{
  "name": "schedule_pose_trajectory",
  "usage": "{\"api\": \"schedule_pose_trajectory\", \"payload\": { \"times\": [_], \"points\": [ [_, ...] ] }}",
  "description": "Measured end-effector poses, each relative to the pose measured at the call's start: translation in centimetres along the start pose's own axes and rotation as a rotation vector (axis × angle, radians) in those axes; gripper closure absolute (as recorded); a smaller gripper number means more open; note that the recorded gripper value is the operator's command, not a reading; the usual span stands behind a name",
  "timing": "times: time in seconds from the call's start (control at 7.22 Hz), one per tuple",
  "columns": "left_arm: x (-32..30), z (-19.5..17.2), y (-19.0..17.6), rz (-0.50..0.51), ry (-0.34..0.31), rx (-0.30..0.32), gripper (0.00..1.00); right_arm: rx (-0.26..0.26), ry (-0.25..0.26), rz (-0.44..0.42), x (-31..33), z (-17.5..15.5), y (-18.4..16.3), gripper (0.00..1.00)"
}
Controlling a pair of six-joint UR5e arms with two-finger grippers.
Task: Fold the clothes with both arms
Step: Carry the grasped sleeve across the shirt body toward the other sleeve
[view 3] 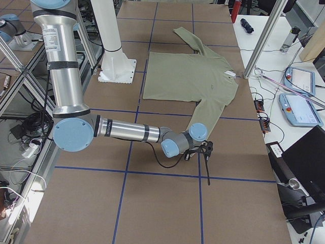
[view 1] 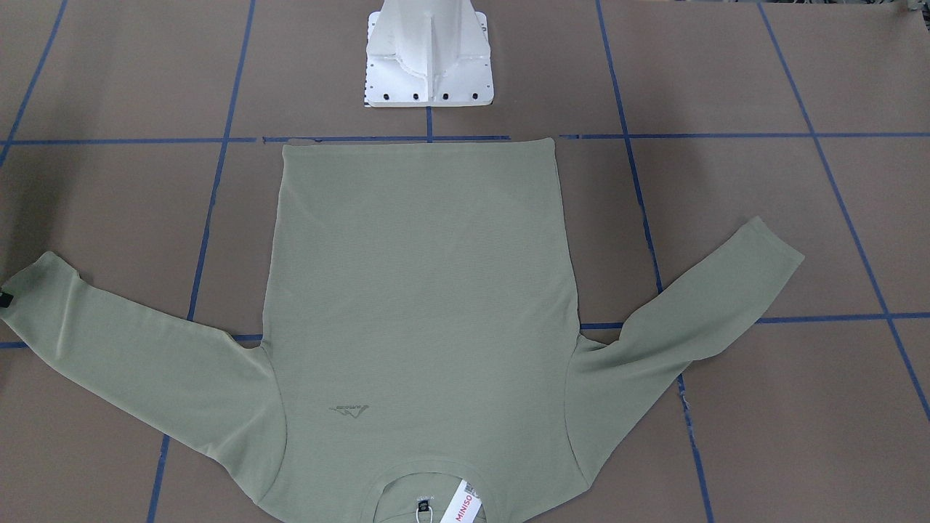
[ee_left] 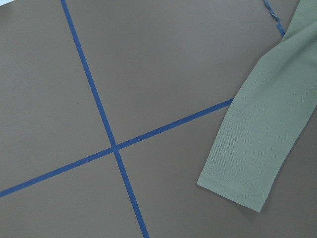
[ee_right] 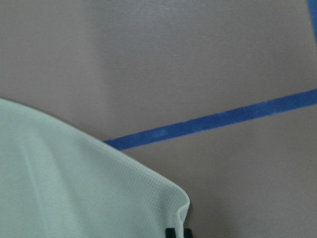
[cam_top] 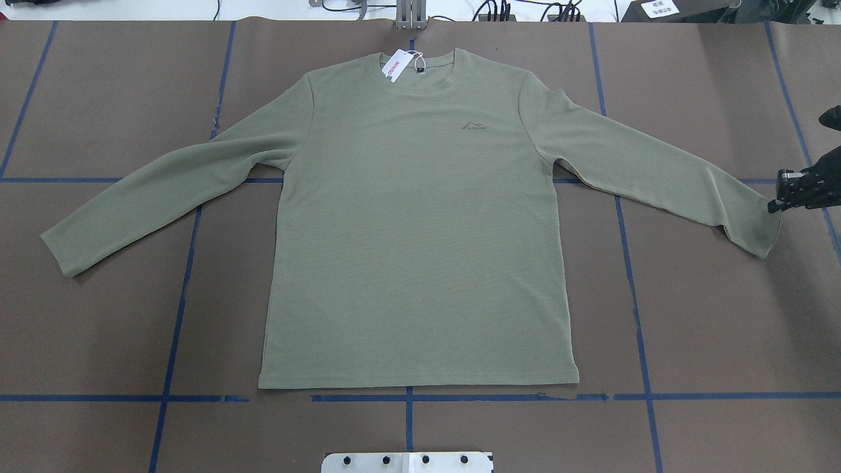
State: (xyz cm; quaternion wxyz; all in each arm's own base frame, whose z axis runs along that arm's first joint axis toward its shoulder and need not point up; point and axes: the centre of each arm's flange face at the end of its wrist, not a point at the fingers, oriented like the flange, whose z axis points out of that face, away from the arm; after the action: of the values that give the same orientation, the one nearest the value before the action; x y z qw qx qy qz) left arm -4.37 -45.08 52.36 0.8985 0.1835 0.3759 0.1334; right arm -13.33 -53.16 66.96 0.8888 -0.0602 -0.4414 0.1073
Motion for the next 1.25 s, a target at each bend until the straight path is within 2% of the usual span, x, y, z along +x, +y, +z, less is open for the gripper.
{"api": "schedule_pose_trajectory", "payload": {
  "times": [0.28,0.55,0.69,0.83,1.11,1.25],
  "points": [
    [0.5,-0.3,-0.1,0.004,0.018,0.007,0.00,0.046,-0.077,-0.051,-5.7,-4.5,3.0,1.00],
    [0.8,-0.5,-0.3,0.009,0.026,0.012,0.00,0.041,-0.186,-0.014,-18.0,-7.2,5.9,1.00],
    [0.9,-0.7,-0.5,0.013,0.026,0.016,0.00,0.025,-0.234,0.034,-26.3,-7.4,6.9,1.00],
    [1.1,-0.9,-0.7,0.018,0.026,0.021,0.00,0.027,-0.262,0.096,-36.4,-7.2,8.4,1.00],
    [1.3,-1.0,-0.8,0.022,0.025,0.025,0.00,0.089,-0.267,0.171,-55.9,-7.3,11.3,1.00],
    [1.3,-1.1,-0.9,0.024,0.025,0.027,0.00,0.110,-0.264,0.178,-64.6,-6.9,12.3,0.68]
  ]
}}
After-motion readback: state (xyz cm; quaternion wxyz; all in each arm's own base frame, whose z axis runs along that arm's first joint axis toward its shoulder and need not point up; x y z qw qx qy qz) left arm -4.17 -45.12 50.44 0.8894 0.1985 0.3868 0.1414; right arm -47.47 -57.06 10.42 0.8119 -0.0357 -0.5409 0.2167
